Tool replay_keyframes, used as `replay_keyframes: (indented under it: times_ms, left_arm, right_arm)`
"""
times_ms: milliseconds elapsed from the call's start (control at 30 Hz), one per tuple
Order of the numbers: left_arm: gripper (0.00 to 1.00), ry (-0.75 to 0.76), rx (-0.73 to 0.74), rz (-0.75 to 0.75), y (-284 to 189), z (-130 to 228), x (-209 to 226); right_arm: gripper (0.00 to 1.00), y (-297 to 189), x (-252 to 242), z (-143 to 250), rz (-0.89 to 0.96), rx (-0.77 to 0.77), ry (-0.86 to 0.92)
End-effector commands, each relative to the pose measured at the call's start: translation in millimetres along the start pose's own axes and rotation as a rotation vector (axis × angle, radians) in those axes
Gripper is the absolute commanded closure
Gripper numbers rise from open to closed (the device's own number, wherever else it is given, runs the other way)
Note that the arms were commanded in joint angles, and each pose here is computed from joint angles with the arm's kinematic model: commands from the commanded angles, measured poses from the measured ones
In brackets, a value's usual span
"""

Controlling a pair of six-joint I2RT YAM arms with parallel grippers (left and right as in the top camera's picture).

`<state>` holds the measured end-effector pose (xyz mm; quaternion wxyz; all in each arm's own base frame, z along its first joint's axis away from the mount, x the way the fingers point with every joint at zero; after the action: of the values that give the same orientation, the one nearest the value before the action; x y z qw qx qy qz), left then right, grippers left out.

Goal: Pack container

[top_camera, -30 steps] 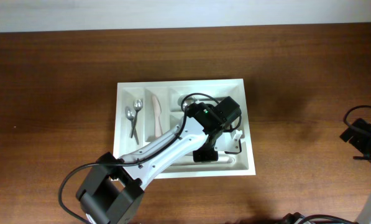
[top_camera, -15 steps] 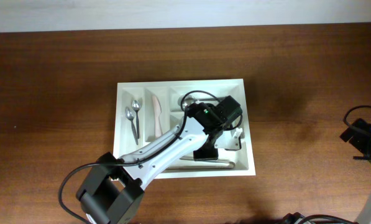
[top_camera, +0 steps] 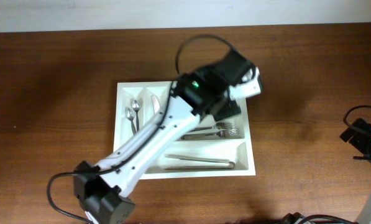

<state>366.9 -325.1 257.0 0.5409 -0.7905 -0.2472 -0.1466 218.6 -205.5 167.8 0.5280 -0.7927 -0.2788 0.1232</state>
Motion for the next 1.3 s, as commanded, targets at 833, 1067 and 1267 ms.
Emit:
replay_keyframes:
  times_ms: [833, 1067, 1267]
  left_arm:
    - [0.01, -1.007, 0.096, -0.479, -299, 265, 82]
    - [0.01, -0.987, -0.018, -0.603, -367, 251, 32]
    - [0.01, -0.995, -0.047, -0.708, -406, 251, -20]
  right_arm:
    - [0.01, 1, 0, -1, -0.004, 0.0, 0.014]
    - [0.01, 1, 0, -1, -0.004, 0.0, 0.014]
    - [0.01, 1, 0, -1, -0.004, 0.0, 0.014]
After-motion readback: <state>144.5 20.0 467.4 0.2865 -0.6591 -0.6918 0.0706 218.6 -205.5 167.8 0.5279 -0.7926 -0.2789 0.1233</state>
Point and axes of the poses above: each gripper's point midway between its finger pads, its own y axis out along the fingers, its own x axis along the line the jaws close on, z = x × y, the point moved 1 cm from there along -y, back along the fingers, and after that the axes turned 8 degrees about y, right-handed, at the moved point
